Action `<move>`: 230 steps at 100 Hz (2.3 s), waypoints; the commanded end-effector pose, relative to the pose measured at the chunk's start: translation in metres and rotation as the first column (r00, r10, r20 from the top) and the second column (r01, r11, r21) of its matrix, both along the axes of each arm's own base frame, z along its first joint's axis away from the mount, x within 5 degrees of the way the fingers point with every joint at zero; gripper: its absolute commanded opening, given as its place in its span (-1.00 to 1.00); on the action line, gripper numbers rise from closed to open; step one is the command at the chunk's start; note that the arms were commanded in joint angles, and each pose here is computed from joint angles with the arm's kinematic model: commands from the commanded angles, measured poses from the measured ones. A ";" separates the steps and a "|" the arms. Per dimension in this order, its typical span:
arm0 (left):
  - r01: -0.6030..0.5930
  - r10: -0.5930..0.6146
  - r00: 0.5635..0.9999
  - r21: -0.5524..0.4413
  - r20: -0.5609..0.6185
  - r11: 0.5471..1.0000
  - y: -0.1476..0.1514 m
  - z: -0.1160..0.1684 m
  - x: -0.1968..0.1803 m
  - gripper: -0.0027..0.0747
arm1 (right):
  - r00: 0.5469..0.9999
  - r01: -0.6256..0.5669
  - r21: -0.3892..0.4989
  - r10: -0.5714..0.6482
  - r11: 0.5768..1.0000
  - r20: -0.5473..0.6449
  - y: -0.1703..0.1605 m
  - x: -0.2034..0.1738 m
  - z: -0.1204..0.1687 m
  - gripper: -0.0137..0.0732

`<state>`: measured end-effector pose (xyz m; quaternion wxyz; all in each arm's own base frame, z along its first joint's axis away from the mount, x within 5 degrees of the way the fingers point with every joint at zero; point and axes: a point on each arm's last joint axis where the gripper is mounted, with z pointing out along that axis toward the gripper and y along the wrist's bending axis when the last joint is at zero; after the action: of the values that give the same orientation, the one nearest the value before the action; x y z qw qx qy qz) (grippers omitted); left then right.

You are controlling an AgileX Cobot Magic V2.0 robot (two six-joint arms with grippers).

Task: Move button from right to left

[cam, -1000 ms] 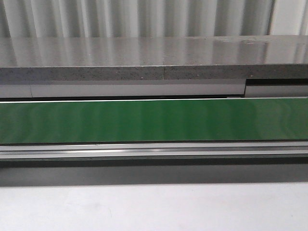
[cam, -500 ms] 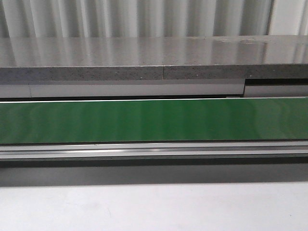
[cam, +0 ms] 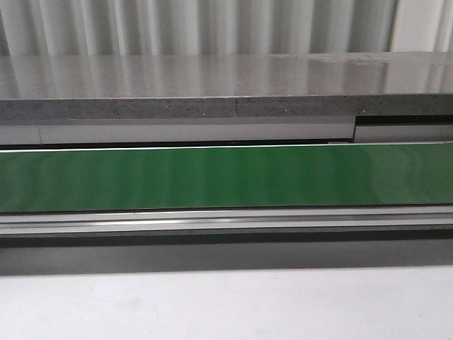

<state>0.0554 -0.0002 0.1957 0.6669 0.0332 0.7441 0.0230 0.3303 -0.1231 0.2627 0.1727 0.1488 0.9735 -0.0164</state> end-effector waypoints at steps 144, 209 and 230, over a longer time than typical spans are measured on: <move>0.011 -0.010 0.996 -0.012 0.088 1.000 -0.001 0.000 -0.001 -0.98 | 0.909 -0.287 -0.065 0.293 0.956 0.297 0.108 -0.072 0.064 -0.84; 0.011 -0.010 0.996 -0.012 0.088 1.000 -0.001 0.000 -0.001 -0.98 | 0.748 -0.323 -0.180 0.367 0.929 0.553 0.132 -0.188 0.039 -0.84; 0.011 -0.010 0.996 -0.012 0.088 1.000 -0.001 0.000 -0.001 -0.98 | 0.690 -0.303 -0.209 0.366 0.930 0.625 0.131 -0.224 0.033 -0.84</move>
<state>0.0554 -0.0003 0.1957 0.6669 0.0338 0.7440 0.0225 0.1156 0.0090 0.2846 0.4498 -0.0403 0.8917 0.0304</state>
